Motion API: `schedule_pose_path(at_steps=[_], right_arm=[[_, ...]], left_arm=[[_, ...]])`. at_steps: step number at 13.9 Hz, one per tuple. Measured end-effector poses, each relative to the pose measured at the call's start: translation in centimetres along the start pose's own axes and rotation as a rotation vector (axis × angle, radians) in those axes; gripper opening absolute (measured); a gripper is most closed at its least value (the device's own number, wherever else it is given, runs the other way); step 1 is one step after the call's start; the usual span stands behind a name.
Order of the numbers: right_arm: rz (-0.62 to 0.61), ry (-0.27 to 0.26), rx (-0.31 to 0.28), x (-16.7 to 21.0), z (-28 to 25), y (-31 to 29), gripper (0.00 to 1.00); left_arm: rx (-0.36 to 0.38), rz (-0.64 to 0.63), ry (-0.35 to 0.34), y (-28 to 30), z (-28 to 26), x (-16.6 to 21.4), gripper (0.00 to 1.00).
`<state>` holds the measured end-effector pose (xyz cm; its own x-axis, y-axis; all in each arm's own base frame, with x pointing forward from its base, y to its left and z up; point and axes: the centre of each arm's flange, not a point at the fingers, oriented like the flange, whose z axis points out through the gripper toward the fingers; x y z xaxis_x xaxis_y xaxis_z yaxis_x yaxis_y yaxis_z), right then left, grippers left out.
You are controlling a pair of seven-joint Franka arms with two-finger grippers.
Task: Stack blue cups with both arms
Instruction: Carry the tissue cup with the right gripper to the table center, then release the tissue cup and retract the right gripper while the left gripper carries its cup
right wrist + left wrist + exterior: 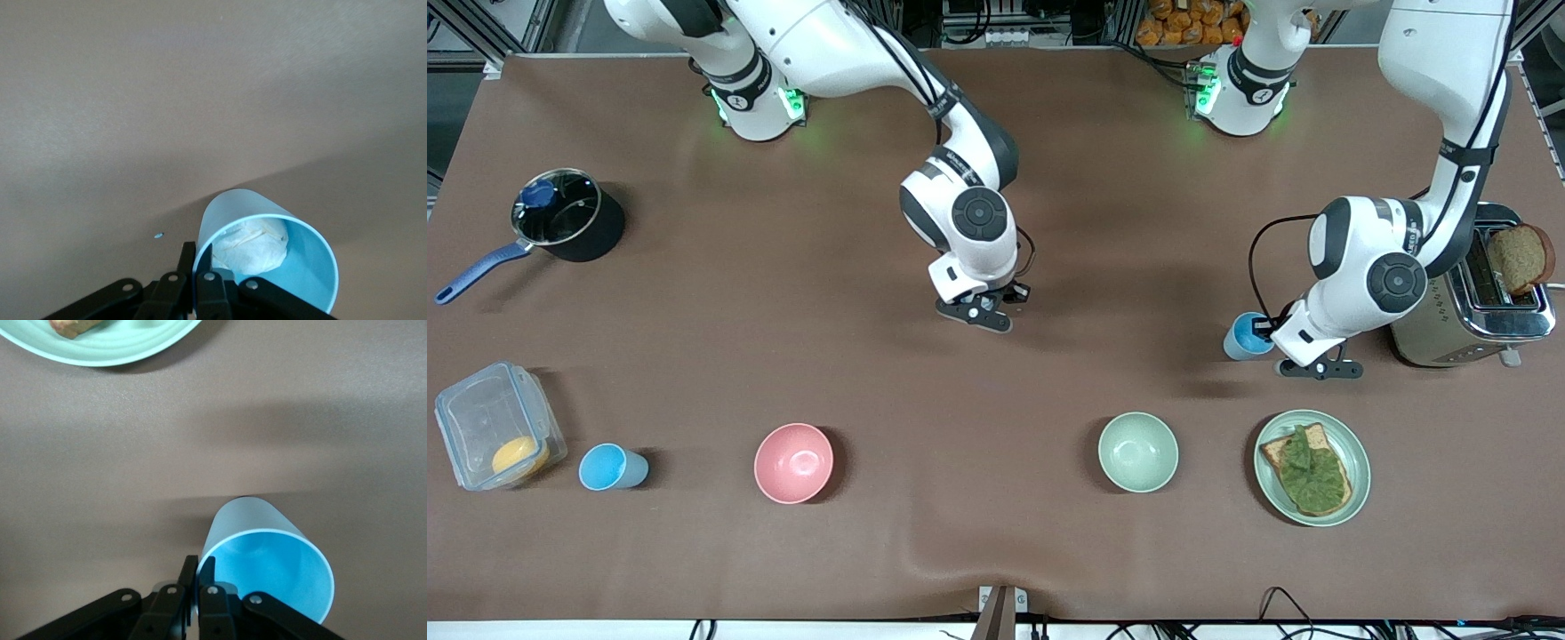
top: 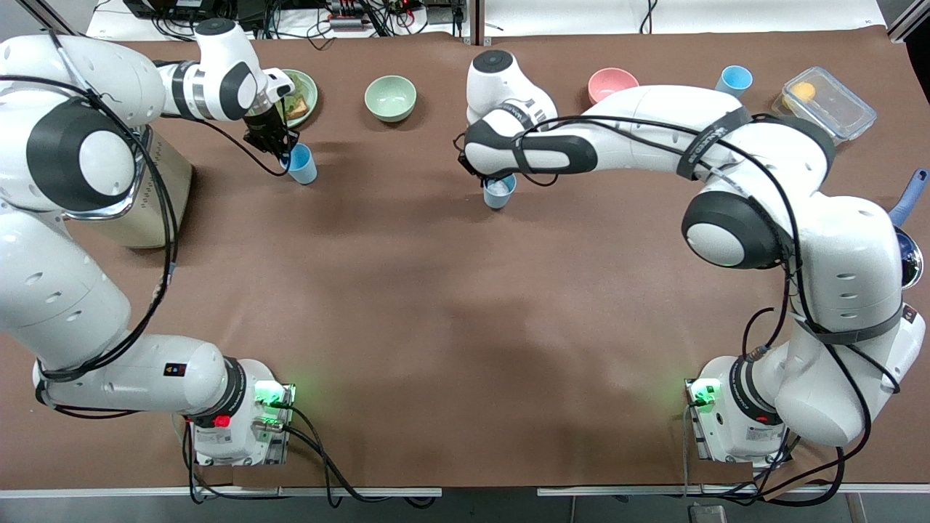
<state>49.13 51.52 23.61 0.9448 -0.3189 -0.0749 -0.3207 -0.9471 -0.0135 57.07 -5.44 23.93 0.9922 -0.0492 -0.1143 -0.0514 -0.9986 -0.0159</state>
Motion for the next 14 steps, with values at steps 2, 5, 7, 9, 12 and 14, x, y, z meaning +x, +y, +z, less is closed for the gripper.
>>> schedule_pose_path(at_steps=[2,5,7,9,12,14], right_arm=[[0.002,0.004,0.006,0.1,0.2,-0.2,0.03],[0.003,0.022,0.027,0.6,-0.7,-0.6,0.28],[0.009,0.034,0.025,1.7,-2.3,-0.5,0.48],[-0.009,0.026,-0.009,3.8,-6.1,0.4,0.69],[-0.084,0.01,-0.026,9.5,-14.5,5.0,0.99],[-0.123,-0.002,-0.029,14.3,-19.4,10.6,1.0]], left_arm=[[0.0,-0.007,0.006,-0.1,-0.2,0.1,0.05],[-0.002,-0.068,0.032,-0.6,-1.3,0.5,0.05],[-0.003,-0.099,0.047,-0.6,-2.0,0.6,0.05],[-0.008,-0.14,0.068,-0.6,-3.2,0.6,0.05],[-0.064,-0.258,0.097,-0.1,-5.4,0.6,0.05],[-0.106,-0.322,0.117,1.0,-6.8,0.5,0.05]])
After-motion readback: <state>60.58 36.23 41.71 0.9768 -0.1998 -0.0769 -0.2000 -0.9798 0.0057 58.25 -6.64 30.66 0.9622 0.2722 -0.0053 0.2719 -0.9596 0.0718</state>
